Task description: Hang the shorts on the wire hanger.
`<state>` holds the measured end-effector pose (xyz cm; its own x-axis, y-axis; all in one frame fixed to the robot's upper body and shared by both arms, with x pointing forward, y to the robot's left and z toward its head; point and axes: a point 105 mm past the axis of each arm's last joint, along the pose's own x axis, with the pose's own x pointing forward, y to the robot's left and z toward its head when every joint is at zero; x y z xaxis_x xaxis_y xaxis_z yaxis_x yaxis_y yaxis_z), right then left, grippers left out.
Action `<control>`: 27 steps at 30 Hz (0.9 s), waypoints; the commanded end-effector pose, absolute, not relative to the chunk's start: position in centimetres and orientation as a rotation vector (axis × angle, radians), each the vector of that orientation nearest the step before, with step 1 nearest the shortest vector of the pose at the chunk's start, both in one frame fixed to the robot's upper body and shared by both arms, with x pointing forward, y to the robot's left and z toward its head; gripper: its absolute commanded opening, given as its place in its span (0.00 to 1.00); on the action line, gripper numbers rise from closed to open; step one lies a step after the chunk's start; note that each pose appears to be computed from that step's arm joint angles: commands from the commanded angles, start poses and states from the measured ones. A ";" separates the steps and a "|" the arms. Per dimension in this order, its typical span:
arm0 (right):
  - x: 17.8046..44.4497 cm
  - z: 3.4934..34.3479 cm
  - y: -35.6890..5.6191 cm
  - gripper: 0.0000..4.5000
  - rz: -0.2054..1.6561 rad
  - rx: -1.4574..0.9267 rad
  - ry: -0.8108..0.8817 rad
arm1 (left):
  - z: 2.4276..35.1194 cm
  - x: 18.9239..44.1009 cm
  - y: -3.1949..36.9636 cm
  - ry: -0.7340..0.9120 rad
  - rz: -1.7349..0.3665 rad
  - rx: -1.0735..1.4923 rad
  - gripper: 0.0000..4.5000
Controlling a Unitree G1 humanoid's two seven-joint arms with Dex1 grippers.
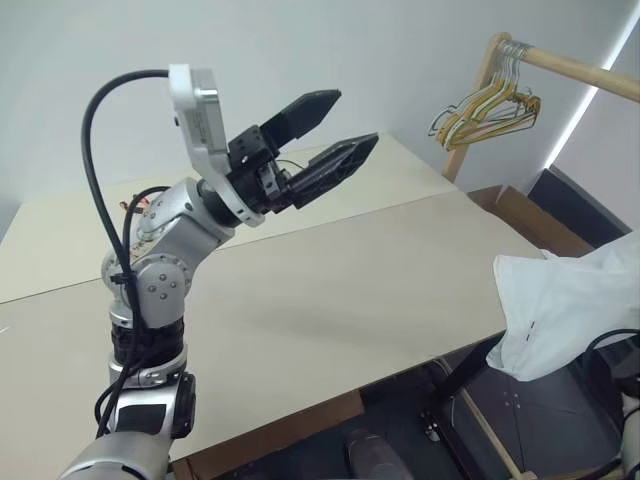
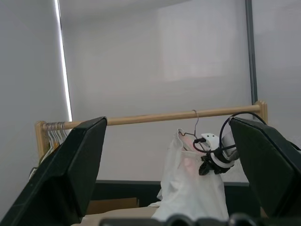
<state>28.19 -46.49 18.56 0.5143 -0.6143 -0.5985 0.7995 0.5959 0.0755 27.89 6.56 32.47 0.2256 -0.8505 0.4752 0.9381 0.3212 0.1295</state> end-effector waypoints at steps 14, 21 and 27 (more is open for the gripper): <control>26.7 31.8 -44.4 1.00 -1.028 -0.383 -0.266 | 33.3 27.4 7.2 -0.567 -1.219 -0.141 1.00; 27.0 38.4 -35.0 1.00 -0.683 -0.519 -0.706 | 33.3 28.7 8.5 -0.569 -1.063 -0.008 1.00; 31.0 34.8 -21.8 1.00 0.179 -0.517 -0.642 | 28.2 30.5 12.9 -0.385 -0.908 0.271 1.00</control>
<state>30.96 -25.21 35.61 0.7999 0.1187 0.5882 0.1799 0.8878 -0.4237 30.26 11.28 29.55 0.5190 -0.8168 0.2519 0.7277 0.5769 0.3710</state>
